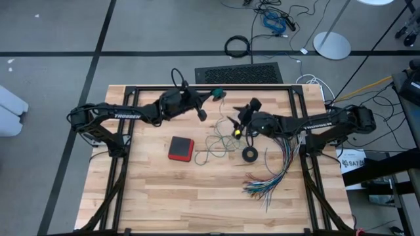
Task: Coiling cords
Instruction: Uncoil the green wire cable from the spool
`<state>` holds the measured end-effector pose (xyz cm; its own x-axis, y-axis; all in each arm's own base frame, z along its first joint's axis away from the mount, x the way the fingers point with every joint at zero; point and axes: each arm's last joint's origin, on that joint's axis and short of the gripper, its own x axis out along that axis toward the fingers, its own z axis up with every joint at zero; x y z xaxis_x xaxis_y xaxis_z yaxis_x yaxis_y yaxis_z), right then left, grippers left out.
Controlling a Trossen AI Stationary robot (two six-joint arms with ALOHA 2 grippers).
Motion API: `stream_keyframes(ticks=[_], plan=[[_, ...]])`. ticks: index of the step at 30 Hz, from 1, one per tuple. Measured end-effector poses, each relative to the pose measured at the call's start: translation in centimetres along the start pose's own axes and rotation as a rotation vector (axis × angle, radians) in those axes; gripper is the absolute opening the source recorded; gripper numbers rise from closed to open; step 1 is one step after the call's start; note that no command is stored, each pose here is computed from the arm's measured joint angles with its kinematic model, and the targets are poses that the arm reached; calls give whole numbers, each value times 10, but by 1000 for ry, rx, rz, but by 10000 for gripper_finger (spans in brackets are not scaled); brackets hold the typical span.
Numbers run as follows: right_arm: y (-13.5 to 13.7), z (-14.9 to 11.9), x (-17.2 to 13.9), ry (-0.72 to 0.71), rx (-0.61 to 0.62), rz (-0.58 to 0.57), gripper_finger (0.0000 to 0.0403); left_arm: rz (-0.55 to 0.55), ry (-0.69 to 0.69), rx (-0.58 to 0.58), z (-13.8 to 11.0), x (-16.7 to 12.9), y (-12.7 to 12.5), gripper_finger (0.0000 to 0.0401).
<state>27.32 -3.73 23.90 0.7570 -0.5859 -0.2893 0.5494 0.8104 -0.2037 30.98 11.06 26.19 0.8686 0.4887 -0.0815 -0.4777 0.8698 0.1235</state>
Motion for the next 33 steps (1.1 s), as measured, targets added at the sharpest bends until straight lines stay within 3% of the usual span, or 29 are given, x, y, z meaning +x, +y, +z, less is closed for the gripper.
stream_keyframes(ticks=[5, 13, 20, 33], plan=[[-17, 4, 9, -31, 16, -41, 205, -37, -5, 1, 1, -1, -6, 0], [-19, -3, 30, -61, 38, 111, 201, -61, -8, 2, 1, -2, -12, 0], [-13, -11, 46, -82, 43, 99, 194, -67, 4, 4, 0, -2, -13, 0], [-17, -10, 46, -92, 4, -24, 135, -68, 12, 7, -1, -2, -13, 0]])
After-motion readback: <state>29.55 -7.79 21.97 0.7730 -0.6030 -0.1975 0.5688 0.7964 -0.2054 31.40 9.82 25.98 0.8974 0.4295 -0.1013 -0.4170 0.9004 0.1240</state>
